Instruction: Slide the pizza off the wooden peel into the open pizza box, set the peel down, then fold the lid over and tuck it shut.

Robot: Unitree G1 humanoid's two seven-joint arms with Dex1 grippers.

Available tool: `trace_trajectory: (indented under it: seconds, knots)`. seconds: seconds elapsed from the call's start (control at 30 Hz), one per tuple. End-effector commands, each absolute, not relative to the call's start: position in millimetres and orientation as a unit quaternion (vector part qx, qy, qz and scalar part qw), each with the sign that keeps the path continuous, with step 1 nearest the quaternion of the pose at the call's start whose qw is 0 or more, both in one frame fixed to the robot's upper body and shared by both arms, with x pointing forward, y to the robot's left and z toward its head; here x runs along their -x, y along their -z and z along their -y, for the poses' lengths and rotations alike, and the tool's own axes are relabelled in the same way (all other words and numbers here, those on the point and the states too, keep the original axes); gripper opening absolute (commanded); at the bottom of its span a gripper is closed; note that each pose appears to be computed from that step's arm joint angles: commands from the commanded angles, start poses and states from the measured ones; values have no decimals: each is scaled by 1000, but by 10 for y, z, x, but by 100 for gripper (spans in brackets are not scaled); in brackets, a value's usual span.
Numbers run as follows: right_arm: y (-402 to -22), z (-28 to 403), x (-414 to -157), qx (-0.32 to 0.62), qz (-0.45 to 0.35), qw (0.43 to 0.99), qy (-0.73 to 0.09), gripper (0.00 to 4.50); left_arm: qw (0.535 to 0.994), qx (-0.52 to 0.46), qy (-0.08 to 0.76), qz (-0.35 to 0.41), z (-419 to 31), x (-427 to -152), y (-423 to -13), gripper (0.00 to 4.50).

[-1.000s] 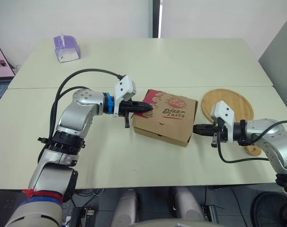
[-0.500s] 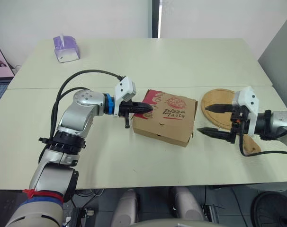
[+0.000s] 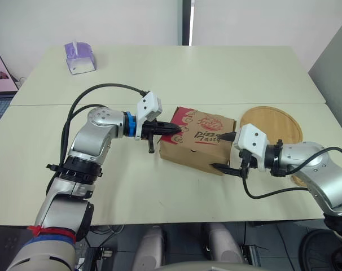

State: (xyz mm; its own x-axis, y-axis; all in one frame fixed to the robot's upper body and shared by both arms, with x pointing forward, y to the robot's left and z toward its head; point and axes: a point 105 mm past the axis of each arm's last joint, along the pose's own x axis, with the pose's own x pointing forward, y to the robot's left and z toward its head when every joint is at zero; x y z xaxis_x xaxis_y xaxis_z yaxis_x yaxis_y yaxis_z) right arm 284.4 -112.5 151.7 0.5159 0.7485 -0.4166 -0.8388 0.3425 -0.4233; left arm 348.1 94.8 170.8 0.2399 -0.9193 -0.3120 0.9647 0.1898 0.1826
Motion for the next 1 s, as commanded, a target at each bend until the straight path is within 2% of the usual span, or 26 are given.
trace_trajectory:
  seconds: [0.03,0.33,0.53,0.7,0.8,0.93,1.0]
  knots:
    - [-1654,1121,-2921,331,-36,819,-468,448,763,-184,618,-39,-905,-3464,-1853,0]
    - [-1590,1141,-2976,332,-41,831,-445,448,732,-222,640,-63,-899,-3346,-1619,0]
    - [-1522,1167,-2929,332,-45,834,-438,448,735,-225,636,-71,-922,-3345,-1537,0]
    - [-1649,1215,-2845,305,-30,840,-448,448,740,-224,630,-70,-930,-3372,-1535,0]
    - [-1748,1320,-2806,279,-36,847,-450,448,743,-224,627,-69,-929,-3385,-1536,0]
    - [-1940,1465,-2742,181,-53,868,-459,448,744,-223,626,-67,-917,-3389,-1527,0]
    - [-2025,1606,-2804,145,-55,886,-436,448,745,-222,625,-67,-915,-3389,-1526,0]
